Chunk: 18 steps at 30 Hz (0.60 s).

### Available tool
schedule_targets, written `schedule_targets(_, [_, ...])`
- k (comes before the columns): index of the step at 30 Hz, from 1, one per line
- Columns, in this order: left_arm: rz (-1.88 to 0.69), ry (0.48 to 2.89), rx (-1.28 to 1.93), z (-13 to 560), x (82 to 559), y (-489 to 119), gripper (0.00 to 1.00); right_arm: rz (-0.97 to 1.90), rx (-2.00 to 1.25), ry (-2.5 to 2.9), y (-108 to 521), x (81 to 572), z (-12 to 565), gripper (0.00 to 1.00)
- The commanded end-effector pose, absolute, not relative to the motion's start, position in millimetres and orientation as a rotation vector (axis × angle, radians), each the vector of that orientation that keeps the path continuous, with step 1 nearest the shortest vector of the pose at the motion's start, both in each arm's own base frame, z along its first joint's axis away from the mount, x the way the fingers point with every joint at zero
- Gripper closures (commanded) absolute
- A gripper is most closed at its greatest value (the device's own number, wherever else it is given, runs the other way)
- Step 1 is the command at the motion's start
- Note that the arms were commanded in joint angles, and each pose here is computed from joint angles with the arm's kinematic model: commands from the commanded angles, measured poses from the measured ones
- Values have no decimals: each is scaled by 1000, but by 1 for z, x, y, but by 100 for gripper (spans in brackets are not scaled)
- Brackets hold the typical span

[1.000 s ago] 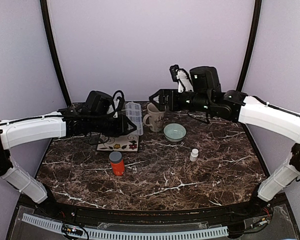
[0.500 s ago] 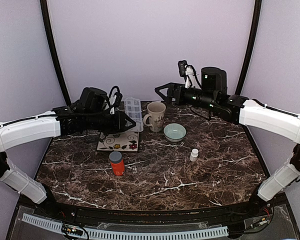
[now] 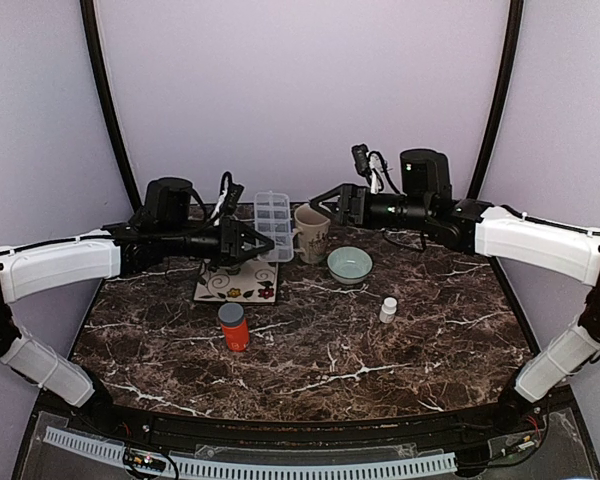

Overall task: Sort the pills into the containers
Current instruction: Open the lid of the pill container.

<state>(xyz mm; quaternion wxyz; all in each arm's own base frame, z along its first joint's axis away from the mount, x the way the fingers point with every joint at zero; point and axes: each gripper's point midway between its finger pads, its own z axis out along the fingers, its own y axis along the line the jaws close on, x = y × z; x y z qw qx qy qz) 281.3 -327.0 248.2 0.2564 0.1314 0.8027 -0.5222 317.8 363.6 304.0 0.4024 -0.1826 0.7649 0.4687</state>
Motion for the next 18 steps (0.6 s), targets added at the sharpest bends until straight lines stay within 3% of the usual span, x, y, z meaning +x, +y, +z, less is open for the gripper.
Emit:
schedule_targets(1, [-1672,2015,553,284,255,-340,100,1350,-462,1921,364,311,306,19])
schedule_targets(9, [-1817,1978,672,287,242,-350,100,1574,-488,1888,371,292,306,23])
schedule_targets(18, [-1822,1961,639,286,260,-344,100,1697,-517,1893,373,275,305,28])
